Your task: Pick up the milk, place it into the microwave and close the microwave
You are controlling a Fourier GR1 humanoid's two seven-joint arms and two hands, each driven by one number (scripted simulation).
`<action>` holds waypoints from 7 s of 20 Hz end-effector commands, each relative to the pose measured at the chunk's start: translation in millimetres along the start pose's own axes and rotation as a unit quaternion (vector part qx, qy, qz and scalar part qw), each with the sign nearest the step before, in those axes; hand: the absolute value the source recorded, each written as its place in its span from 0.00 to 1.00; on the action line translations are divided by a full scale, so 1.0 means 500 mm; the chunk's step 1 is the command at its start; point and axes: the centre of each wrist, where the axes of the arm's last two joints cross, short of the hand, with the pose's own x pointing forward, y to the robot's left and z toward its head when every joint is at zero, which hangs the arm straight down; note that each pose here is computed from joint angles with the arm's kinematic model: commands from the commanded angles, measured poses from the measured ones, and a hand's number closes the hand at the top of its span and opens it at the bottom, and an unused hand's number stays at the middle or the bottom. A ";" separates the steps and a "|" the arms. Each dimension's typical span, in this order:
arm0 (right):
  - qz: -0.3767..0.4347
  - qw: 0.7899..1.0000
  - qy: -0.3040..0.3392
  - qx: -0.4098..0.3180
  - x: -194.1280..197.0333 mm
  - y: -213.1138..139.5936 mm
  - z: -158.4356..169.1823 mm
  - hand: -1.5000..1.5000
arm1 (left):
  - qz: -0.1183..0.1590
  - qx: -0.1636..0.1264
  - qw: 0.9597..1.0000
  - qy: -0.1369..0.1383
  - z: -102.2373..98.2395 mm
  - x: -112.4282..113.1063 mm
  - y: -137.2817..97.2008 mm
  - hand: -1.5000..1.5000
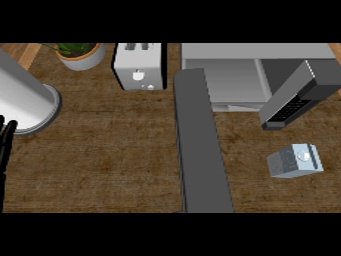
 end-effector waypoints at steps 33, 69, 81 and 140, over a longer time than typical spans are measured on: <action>0.049 0.984 0.143 -0.098 -0.367 -0.116 0.119 0.00 | 0.003 -0.001 1.000 0.005 0.100 0.047 0.096 0.00; 0.102 0.991 0.067 -0.048 -0.563 -0.138 0.111 1.00 | 0.007 -0.014 1.000 0.003 0.127 0.092 0.125 0.00; 0.077 0.990 0.059 -0.105 -0.626 -0.005 0.035 1.00 | 0.016 -0.017 1.000 0.004 0.133 0.083 0.139 0.00; 0.457 0.871 0.057 -0.171 -0.475 -0.010 -0.429 1.00 | 0.025 -0.052 0.998 0.008 0.089 0.011 0.181 0.00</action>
